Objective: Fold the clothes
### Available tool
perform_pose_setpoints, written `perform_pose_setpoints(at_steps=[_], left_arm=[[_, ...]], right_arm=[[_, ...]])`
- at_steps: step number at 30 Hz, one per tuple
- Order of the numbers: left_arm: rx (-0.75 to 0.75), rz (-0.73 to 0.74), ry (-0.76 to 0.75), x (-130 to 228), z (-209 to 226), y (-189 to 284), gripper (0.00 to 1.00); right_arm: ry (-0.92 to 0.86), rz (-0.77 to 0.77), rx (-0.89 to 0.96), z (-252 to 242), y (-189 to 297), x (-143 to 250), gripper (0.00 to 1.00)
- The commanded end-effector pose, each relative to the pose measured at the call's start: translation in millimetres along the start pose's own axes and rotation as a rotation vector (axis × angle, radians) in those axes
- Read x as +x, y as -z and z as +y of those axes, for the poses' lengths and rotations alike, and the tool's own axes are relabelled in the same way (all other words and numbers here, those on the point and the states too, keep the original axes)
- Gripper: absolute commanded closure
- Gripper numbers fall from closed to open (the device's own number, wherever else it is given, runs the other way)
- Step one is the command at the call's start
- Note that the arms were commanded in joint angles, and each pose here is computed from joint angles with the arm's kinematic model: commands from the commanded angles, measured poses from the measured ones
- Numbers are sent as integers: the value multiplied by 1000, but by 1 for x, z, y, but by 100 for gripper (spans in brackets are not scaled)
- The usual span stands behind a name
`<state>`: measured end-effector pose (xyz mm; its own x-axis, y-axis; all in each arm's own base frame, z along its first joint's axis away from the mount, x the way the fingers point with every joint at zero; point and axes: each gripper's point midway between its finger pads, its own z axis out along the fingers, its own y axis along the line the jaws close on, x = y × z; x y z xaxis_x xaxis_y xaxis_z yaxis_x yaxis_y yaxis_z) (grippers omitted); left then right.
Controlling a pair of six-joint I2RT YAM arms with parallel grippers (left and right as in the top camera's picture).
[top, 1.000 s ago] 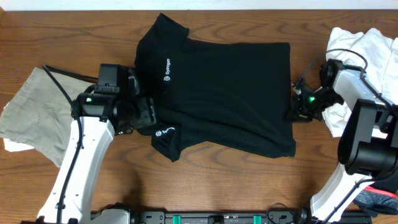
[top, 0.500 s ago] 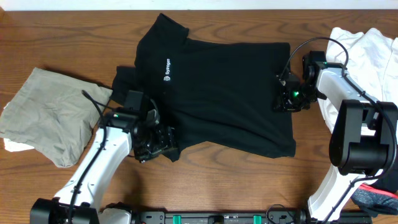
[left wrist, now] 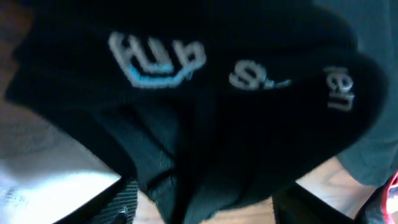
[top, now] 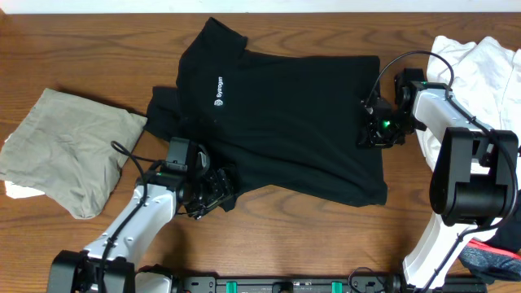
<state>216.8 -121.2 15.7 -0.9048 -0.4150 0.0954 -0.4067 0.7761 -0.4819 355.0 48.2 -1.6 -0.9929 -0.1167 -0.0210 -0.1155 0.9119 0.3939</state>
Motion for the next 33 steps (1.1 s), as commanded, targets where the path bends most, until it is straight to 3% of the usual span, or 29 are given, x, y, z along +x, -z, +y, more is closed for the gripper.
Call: perform_pose_setpoints(at_steps=[1,3,15,18,22,28,33], left_arm=[[20,-13,16,-3,-4,-2,41],[34,-25,8,-6,-7,-2,46],[103,-27,-19,-9,-22,0,47],[110,3,-10,-3,-22,-1,59],[95,60,31,9,-17,-1,94],[60,100,65,19,-8,-1,94],[2,225,138,50,7,4,94]], right_arm=[[8,13,8,-2,-4,0,88],[7,16,8,-2,-4,1,88],[-15,11,62,-14,-7,-2,90],[-22,29,58,-17,-15,0,90],[-46,70,52,-23,-31,6,92],[-60,69,52,-27,-40,4,95],[-109,35,128,-43,-38,-3,94]])
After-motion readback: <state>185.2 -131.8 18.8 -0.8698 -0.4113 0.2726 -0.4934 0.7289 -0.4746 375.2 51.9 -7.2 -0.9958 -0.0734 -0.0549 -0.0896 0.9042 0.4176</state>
